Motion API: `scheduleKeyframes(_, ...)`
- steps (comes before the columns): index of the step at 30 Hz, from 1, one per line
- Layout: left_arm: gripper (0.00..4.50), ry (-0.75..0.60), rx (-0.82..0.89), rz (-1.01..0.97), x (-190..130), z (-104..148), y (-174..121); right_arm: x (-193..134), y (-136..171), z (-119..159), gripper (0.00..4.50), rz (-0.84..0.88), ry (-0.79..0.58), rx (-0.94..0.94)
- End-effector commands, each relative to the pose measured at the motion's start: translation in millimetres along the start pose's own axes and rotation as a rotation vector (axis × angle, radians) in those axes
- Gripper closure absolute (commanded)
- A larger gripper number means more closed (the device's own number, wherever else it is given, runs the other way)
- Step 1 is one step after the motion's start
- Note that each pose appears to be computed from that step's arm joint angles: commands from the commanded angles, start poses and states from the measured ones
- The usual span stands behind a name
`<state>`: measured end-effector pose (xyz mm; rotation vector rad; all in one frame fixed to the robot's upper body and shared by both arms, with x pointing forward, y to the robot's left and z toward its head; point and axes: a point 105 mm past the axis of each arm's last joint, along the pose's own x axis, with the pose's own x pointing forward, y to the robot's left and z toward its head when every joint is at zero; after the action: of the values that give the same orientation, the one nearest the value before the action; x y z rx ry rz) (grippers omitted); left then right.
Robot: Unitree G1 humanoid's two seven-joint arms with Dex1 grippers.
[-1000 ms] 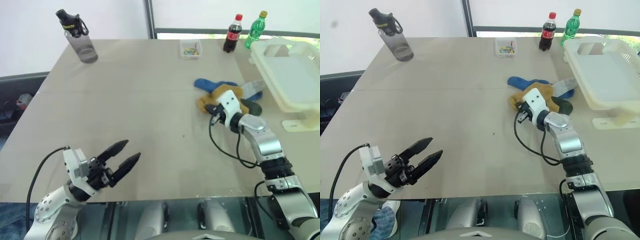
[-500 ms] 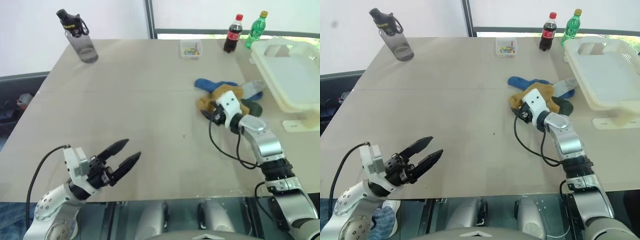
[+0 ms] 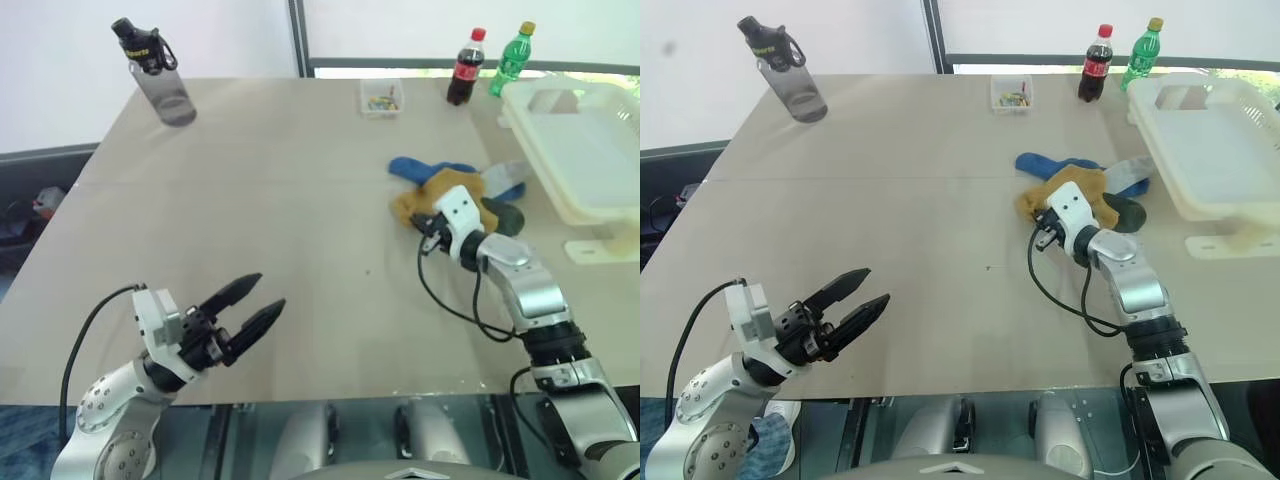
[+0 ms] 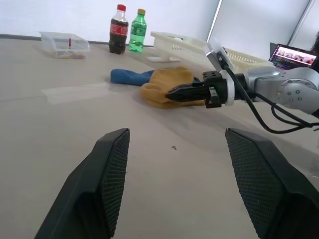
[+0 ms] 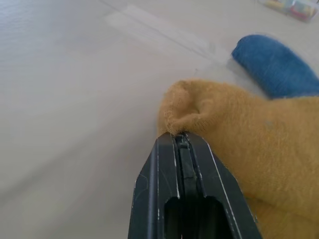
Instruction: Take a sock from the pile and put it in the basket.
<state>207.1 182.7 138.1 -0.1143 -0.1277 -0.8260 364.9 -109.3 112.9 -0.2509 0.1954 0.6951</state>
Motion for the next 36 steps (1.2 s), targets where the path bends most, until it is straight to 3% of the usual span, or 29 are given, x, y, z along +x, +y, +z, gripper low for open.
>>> scheduleKeyframes(1,1.20,-0.005,0.013,-0.017,1,3,-1,-7,32,8,4.43,0.116,0.025,0.075)
scheduleKeyframes(8,1.20,-0.008,0.009,-0.028,5,3,-3,-17,108,7,4.43,0.449,0.093,0.141)
scheduleKeyframes(16,1.20,-0.001,0.008,-0.036,5,5,-4,0,155,40,4.43,0.654,0.057,0.258)
scheduleKeyframes(24,1.20,0.004,0.004,-0.040,6,5,-5,35,189,33,4.43,0.661,0.164,0.265)
scheduleKeyframes(25,1.20,0.004,0.005,-0.040,5,6,-5,36,191,33,3.93,0.656,0.163,0.257)
scheduleKeyframes(26,1.20,0.004,0.005,-0.039,5,6,-5,37,191,33,3.73,0.650,0.159,0.256)
scheduleKeyframes(30,1.20,0.007,0.005,-0.036,5,7,-6,36,177,42,1.89,0.595,0.088,0.274)
scheduleKeyframes(36,1.20,0.005,-0.001,-0.041,6,5,-6,-1,125,49,1.89,0.530,0.050,0.250)
